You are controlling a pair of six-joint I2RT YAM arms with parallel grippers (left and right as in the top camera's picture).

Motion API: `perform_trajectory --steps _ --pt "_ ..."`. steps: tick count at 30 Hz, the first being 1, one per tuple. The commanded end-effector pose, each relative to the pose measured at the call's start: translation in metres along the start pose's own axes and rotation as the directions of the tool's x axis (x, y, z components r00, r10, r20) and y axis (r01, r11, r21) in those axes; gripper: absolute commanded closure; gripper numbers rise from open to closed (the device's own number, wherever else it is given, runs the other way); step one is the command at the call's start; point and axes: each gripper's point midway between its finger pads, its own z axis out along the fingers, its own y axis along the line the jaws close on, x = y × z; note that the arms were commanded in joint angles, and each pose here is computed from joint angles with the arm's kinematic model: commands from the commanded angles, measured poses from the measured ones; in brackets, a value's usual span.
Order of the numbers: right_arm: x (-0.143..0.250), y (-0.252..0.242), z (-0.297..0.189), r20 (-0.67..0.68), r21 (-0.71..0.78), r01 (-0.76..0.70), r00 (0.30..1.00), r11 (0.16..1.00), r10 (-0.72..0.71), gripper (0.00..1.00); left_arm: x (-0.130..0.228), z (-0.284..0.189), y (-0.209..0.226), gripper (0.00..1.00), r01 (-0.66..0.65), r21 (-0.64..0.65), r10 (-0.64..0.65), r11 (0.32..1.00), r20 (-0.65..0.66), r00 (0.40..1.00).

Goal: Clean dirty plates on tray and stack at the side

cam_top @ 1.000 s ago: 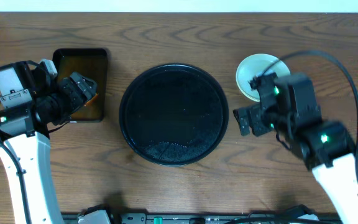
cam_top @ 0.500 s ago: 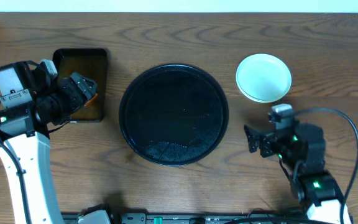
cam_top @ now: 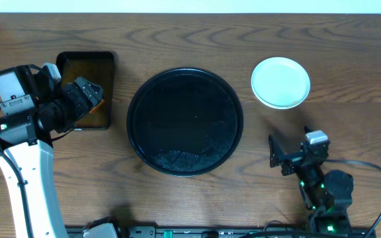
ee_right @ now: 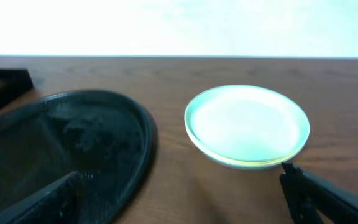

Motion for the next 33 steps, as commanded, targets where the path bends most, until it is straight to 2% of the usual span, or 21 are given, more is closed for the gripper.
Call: perform_trajectory --steps 1,8,14,24,33 --pt "0.005 -0.001 -0.003 0.042 -0.001 -0.012 0.999 1.000 0.012 0.01 0.002 0.001 0.000 0.14 -0.001 0.008 0.001 1.000 -0.011 1.000" --pt "-0.007 -0.001 -0.009 0.098 0.010 0.026 0.995 1.000 -0.027 0.01 0.002 0.001 0.000 0.14 -0.001 0.008 0.001 1.000 -0.011 1.000" --pt "-0.019 -0.002 -0.015 0.148 0.042 0.136 0.979 0.990 -0.141 0.01 0.002 0.001 0.000 0.14 -0.001 0.008 0.001 1.000 -0.011 1.000" --pt "-0.009 -0.033 -0.025 0.107 0.214 0.103 0.986 0.971 -0.128 0.01 0.002 0.001 0.000 0.14 -0.001 0.008 0.001 1.000 -0.011 1.000" --pt "-0.009 -0.041 -0.027 0.100 0.257 0.099 0.987 0.961 -0.129 0.01 0.002 0.001 0.000 0.14 -0.001 0.008 0.001 1.000 -0.011 1.000"
